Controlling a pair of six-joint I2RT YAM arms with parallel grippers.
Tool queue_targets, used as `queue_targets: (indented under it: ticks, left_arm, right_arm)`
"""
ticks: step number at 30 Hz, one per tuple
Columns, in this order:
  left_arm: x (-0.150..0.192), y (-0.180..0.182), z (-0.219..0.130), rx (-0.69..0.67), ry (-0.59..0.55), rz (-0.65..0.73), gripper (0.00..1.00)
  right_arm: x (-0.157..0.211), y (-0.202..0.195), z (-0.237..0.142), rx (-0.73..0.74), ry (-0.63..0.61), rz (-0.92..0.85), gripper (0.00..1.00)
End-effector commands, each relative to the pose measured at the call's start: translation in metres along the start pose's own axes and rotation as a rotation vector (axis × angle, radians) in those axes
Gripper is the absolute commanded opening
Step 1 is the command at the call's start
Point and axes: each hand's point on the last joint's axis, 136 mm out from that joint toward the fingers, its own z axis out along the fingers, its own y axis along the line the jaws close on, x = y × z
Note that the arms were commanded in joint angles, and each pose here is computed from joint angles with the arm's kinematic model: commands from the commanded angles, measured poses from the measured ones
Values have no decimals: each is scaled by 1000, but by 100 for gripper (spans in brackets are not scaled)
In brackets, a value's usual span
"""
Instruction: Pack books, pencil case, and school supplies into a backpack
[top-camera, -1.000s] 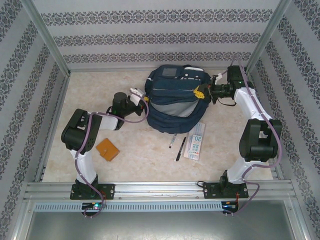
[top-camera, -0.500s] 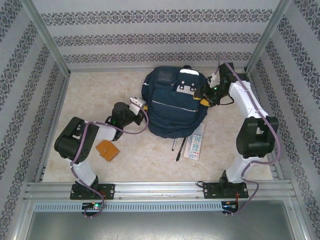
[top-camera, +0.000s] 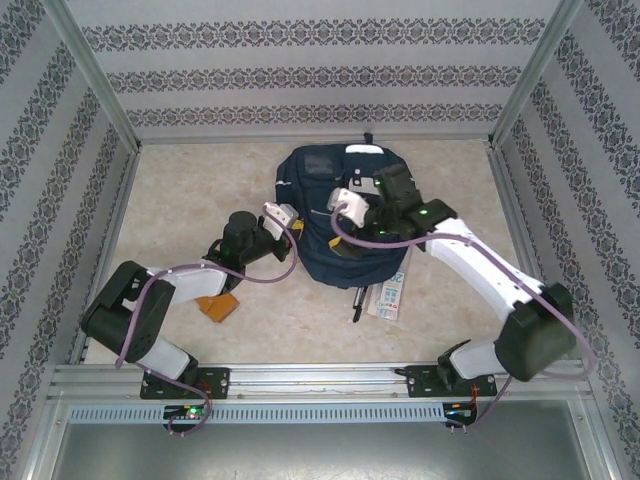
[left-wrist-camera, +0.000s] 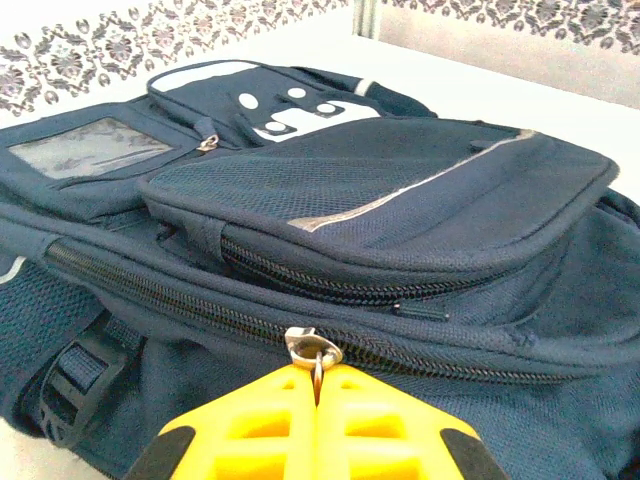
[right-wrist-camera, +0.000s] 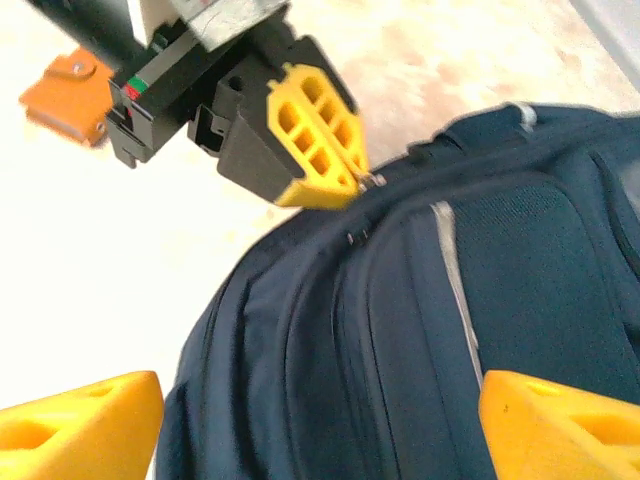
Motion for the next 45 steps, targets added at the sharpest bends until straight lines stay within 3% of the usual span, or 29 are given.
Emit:
queue_targets:
  ticks: [1, 7, 10, 15, 17, 18, 19, 26, 31, 39, 41, 43, 44, 45]
  left_arm:
    - [-19, -19, -7, 64, -46, 6, 0]
    - [-18, -35, -6, 98, -46, 2, 0]
    - [-17, -37, -5, 101, -43, 2, 0]
    - [-13, -34, -8, 75, -36, 4, 0]
    - [-11, -29, -9, 45, -24, 9, 0]
    - [-10, -24, -10, 20, -13, 6, 0]
    - [-8, -18, -10, -4, -3, -3, 0]
    - [7, 48, -15, -197, 62, -89, 0]
    - [8, 91, -10, -287, 68, -159, 0]
    - [39, 161, -10, -478, 204, -356, 0]
    - [48, 172, -13, -535, 266, -403, 7]
    - [56, 179, -18, -585, 361, -466, 25]
    - [57, 180, -17, -574, 400, -474, 35]
    - [54, 178, -15, -546, 434, -466, 44]
  right_arm:
    - [5, -7, 29, 18, 20, -212, 89]
    - [24, -17, 50, 45, 85, -136, 90]
    - [29, -17, 53, 48, 105, -131, 79]
    - [33, -20, 54, 83, 150, -193, 31]
    - [34, -19, 52, 95, 163, -230, 17]
    - [33, -18, 50, 102, 165, -257, 4]
    - [33, -17, 48, 105, 164, -272, 0]
    - [18, -7, 32, 140, 85, -400, 0]
    - [13, 18, 27, 46, 21, -449, 0]
    - [21, 35, 37, -4, 44, -469, 0]
    - [15, 32, 37, 10, 28, -450, 0]
    - [5, 26, 38, 43, -12, -386, 0]
    - [-1, 23, 39, 56, -33, -345, 12]
    - [-9, 17, 38, 81, -62, -290, 32]
